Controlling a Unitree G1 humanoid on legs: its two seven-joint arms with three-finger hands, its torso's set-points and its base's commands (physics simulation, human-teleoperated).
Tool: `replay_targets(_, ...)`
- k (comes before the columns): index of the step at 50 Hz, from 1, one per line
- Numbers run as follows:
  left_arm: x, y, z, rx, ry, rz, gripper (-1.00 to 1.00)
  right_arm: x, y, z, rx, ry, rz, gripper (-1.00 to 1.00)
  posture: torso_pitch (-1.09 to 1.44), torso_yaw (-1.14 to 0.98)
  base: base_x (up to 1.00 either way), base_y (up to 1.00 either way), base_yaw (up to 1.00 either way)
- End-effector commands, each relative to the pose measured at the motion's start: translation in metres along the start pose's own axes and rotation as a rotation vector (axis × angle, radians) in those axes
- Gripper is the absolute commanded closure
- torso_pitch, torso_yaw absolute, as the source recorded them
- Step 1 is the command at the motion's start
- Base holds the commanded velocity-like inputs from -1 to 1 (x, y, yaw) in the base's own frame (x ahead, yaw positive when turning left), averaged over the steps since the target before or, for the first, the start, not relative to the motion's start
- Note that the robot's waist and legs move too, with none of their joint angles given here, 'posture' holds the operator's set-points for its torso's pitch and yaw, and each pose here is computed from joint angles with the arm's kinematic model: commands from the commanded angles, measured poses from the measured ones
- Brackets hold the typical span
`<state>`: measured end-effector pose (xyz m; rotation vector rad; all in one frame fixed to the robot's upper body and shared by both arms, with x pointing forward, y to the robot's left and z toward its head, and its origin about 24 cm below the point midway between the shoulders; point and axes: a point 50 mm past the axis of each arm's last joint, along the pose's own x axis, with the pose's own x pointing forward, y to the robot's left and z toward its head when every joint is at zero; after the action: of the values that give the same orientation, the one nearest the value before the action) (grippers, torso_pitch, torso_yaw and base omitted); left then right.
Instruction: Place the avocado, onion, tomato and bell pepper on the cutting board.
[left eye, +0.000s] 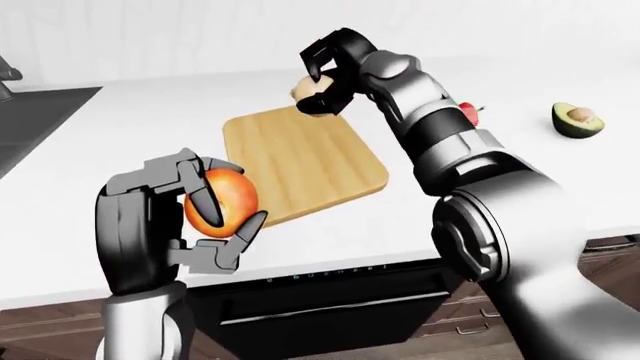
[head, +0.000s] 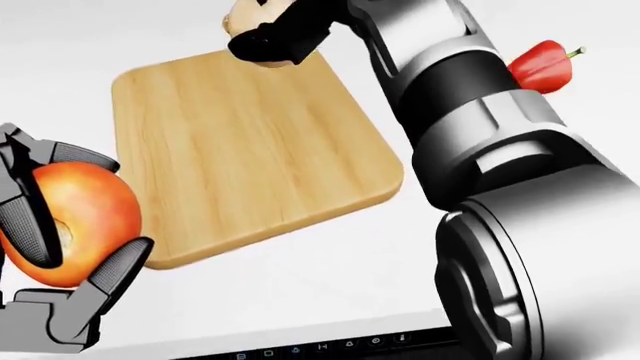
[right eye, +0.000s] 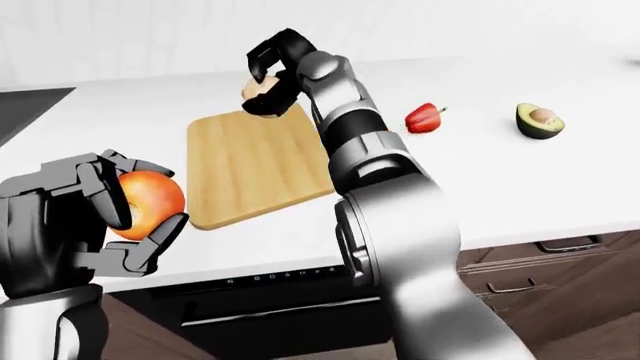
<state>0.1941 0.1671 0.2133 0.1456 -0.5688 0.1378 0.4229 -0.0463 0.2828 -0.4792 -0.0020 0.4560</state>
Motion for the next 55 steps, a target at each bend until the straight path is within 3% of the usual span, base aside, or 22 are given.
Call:
replay_targets(1,0.0,0.001,0.012,-0.004,-0.076,0.008,1.0,-0.006,-0.006,0.037,-0.034,-0.131,-0.031,1.0,0.0,0.0,0.0,0.0,0.0)
replay_targets(15,-0.001,0.0,0.01,-0.009,-0.071,0.001,1.0,0.003,0.023,0.033,-0.047,-0.132,0.051,1.0,0.0,0.0,0.0,0.0,0.0)
replay_targets(51,-0.002,0.001,0.009,-0.014,-0.07,0.001,1.0,0.008,0.033,0.003,-0.108,-0.085,0.079,0.99,0.0,0.0,0.0,0.0,0.0)
replay_targets(52,-0.002,0.001,0.009,-0.014,-0.069,0.0,1.0,0.008,0.033,0.002,-0.109,-0.081,0.079,0.38,0.0,0.0,0.0,0.0,0.0)
replay_targets(53,-0.002,0.001,0.009,-0.014,-0.07,0.001,1.0,0.008,0.033,0.002,-0.107,-0.081,0.078,0.23,0.0,0.0,0.0,0.0,0.0)
replay_targets(55,-0.002,0.001,0.009,-0.015,-0.069,0.001,1.0,0.008,0.033,0.002,-0.107,-0.08,0.078,-0.51,0.0,0.0,0.0,0.0,0.0)
